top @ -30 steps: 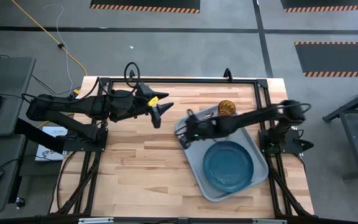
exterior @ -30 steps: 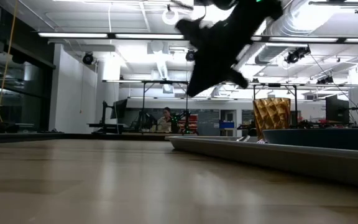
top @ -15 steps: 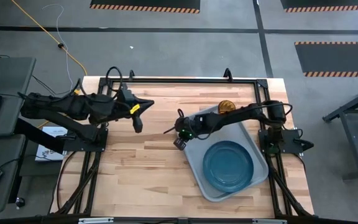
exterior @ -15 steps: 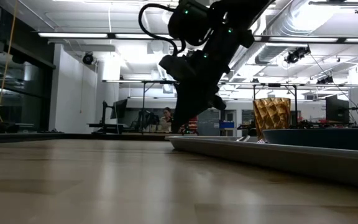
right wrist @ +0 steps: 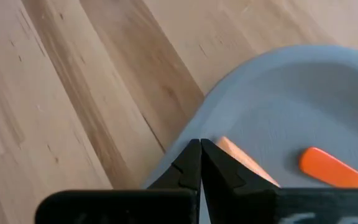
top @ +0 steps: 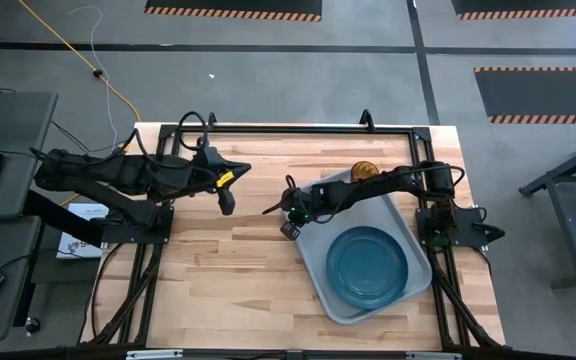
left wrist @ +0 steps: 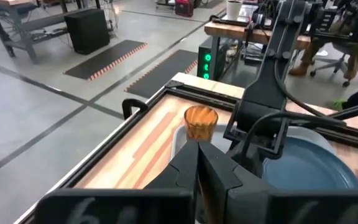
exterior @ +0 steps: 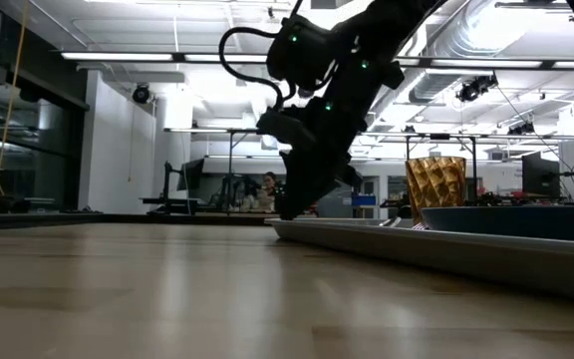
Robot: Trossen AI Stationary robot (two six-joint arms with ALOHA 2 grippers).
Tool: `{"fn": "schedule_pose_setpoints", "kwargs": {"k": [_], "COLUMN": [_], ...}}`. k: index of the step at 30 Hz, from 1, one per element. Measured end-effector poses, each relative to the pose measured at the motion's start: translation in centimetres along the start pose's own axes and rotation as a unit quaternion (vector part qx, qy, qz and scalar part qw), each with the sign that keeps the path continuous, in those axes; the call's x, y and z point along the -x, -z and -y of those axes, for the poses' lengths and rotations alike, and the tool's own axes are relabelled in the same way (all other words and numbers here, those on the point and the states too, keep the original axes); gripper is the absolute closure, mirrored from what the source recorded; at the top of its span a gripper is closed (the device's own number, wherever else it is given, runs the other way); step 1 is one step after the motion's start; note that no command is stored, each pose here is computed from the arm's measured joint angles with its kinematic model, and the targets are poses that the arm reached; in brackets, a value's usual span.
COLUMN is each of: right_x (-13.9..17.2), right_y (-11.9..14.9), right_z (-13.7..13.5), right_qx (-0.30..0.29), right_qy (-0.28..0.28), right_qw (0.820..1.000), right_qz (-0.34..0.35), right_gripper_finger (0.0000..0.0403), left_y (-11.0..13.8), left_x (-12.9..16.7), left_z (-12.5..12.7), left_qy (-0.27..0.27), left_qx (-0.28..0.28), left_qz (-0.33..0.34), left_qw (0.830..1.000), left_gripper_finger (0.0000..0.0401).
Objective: Pick and place plate/cup/fork/spoon on tray
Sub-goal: Adjust the light orange fork on the gray serving tray, then return to Home Position
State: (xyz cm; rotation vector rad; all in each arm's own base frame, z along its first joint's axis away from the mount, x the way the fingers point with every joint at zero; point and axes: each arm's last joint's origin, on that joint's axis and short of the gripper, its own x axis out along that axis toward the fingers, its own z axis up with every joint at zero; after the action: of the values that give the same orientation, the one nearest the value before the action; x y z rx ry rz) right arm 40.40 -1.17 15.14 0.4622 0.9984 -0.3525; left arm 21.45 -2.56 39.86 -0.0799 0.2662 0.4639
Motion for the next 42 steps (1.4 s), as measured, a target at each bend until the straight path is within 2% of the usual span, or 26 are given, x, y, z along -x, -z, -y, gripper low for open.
{"fn": "schedule_pose_setpoints", "kwargs": {"k": [9, 26, 42], "right_x": [0.0, 0.3, 1.2], "right_y": [0.3, 0.9, 0.0], "right_z": [0.4, 0.8, 0.4], "right_qx": [0.01, 0.036, 0.039], "right_qy": [0.034, 0.059, 0.056], "right_qw": [0.999, 0.997, 0.997], "right_qz": [-0.011, -0.042, -0.029], "right_gripper_finger": [0.0403, 0.0403, 0.0403], "left_y": [0.1, 0.2, 0.2], "left_x": [-0.1, -0.1, -0.1], "left_z": [0.1, 0.0, 0.0], "left_qy": [-0.001, -0.002, -0.002], "left_qx": [0.001, -0.002, -0.002], "left_qz": [-0.003, -0.008, -0.008], "left_qw": [1.0, 1.0, 1.0], "left_gripper_finger": [0.0401, 0.0401, 0.0401]}}
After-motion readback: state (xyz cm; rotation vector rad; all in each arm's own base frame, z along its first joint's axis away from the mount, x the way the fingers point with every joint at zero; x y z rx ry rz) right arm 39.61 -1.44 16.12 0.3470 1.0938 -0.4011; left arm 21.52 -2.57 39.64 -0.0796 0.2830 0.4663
